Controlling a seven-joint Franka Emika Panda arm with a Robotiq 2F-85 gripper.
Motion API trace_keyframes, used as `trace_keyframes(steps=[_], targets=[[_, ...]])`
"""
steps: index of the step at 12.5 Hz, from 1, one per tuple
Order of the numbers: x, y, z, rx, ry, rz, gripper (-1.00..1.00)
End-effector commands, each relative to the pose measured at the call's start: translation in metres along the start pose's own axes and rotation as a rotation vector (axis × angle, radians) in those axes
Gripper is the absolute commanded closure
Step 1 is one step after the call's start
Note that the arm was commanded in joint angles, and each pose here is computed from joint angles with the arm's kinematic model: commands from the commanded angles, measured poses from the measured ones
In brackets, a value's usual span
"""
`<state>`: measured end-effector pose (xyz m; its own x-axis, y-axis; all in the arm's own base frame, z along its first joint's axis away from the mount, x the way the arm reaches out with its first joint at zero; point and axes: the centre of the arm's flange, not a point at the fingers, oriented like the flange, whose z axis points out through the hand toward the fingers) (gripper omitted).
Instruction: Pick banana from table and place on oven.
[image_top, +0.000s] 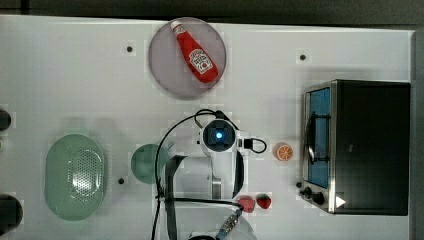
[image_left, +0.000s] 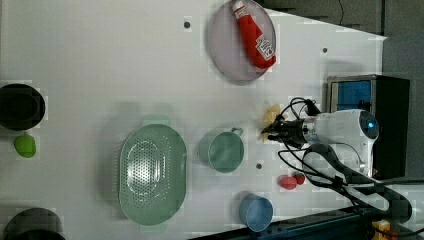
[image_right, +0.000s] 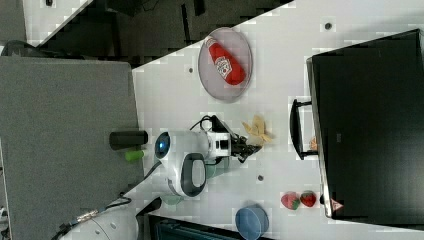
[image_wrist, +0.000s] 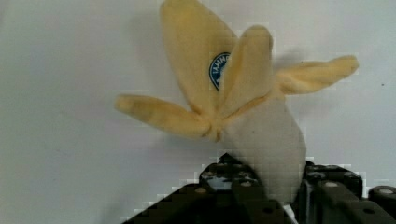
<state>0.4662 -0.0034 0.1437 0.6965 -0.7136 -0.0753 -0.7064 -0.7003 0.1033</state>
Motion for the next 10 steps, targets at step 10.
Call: trace_keyframes(steps=[10], targets=[[0.027, 0.021, -0.322, 0.117, 0.106, 0.108, 0.50]])
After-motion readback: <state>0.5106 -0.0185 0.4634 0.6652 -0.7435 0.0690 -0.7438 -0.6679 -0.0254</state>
